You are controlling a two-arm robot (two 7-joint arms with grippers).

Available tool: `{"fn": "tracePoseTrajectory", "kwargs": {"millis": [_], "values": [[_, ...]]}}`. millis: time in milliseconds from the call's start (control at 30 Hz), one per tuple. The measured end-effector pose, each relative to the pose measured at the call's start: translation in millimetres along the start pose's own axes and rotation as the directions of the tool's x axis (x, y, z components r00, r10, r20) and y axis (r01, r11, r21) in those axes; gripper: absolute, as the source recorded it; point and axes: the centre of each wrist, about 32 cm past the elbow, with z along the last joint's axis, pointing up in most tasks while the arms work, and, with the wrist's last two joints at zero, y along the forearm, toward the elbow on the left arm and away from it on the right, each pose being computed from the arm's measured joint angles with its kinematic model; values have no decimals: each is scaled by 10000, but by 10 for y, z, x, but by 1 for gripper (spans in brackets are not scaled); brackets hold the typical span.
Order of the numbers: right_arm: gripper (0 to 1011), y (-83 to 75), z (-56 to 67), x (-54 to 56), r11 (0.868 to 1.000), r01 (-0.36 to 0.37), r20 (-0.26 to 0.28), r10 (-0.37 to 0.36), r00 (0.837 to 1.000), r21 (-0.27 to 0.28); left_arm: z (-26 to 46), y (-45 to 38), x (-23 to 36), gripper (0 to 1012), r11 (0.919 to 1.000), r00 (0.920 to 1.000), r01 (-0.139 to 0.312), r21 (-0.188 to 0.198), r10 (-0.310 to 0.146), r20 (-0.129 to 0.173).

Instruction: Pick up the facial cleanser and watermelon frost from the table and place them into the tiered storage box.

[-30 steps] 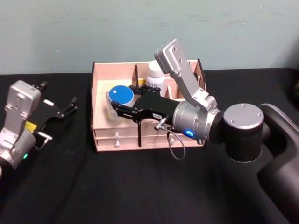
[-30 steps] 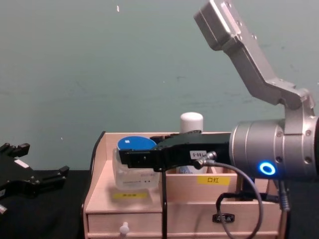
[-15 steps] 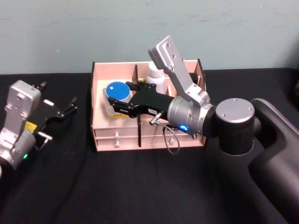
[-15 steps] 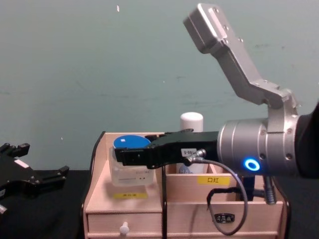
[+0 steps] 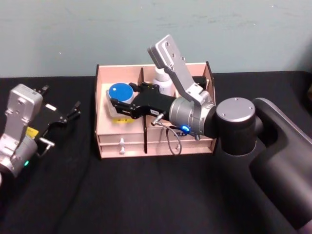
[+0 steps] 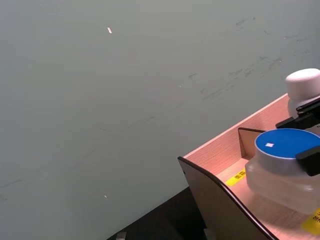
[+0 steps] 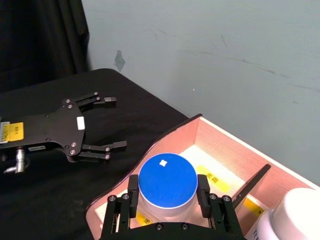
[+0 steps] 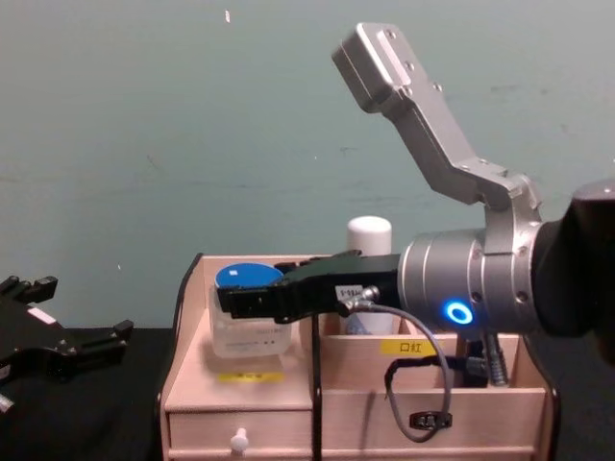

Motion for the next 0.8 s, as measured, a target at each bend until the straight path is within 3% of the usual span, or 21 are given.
{"fn": "tracePoseTrajectory", "kwargs": {"millis": [800], "values": [[702,140,-10,68,9992,136,-302,-147,9994,-369,0,0,0,1001,10000,10000,-1,0,1,1]]}}
